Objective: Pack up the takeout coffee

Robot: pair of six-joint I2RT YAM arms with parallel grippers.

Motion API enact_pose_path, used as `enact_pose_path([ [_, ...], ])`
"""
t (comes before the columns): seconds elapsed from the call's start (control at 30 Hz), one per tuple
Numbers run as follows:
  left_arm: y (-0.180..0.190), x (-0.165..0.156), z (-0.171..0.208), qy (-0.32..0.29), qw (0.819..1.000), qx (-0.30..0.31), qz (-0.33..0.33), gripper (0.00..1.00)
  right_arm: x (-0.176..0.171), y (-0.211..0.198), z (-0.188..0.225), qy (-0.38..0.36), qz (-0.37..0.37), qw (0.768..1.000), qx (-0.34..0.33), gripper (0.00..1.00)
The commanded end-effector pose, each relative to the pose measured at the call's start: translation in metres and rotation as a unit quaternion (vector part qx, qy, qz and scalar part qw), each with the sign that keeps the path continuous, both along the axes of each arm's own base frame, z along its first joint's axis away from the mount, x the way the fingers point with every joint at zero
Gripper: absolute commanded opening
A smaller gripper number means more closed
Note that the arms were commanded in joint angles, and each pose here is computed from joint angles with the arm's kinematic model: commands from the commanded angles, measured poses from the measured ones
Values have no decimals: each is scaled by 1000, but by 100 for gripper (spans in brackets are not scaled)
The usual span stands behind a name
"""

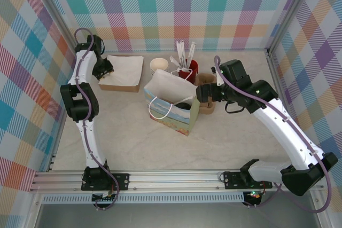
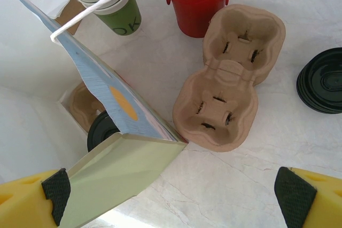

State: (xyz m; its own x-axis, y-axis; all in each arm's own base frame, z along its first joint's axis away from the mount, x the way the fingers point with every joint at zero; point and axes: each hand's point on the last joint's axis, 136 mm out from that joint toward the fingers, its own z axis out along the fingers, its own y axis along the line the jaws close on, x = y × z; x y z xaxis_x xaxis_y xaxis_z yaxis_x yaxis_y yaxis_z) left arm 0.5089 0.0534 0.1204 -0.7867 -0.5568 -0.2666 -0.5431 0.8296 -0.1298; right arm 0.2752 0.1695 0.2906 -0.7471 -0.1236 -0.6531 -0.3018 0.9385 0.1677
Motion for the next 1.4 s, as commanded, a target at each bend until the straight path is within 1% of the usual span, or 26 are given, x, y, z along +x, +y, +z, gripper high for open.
enact_pose_path([
  [0.0,-1,-3,38,-27,999,23,-15,43,0,-1,7,-10,-6,1000,17,100],
  [0.27,-3,-3,37,-24,999,25,-20,42,-1,-1,7,-12,-6,1000,18,100],
  [0.4,-4,-3,38,-25,999,28,-22,43,-1,-2,8,-13,-6,1000,18,100],
  [0.63,-5,-2,43,-29,999,36,-28,41,-1,-1,7,-11,-5,1000,19,100],
  [0.83,-7,0,45,-33,998,36,-33,31,-1,-1,7,-12,-5,1000,18,100],
  [0.97,-9,1,43,-32,998,32,-36,21,-1,-1,8,-12,-5,1000,19,100],
  [1.07,-10,2,42,-31,998,30,-38,15,-1,-2,9,-14,-6,1000,18,100],
  [1.23,-9,0,48,-36,998,37,-40,11,-1,-2,11,-16,-5,1000,18,100],
  [1.37,-8,-1,63,-50,997,43,-43,6,-1,-2,15,-20,-5,1000,18,100],
])
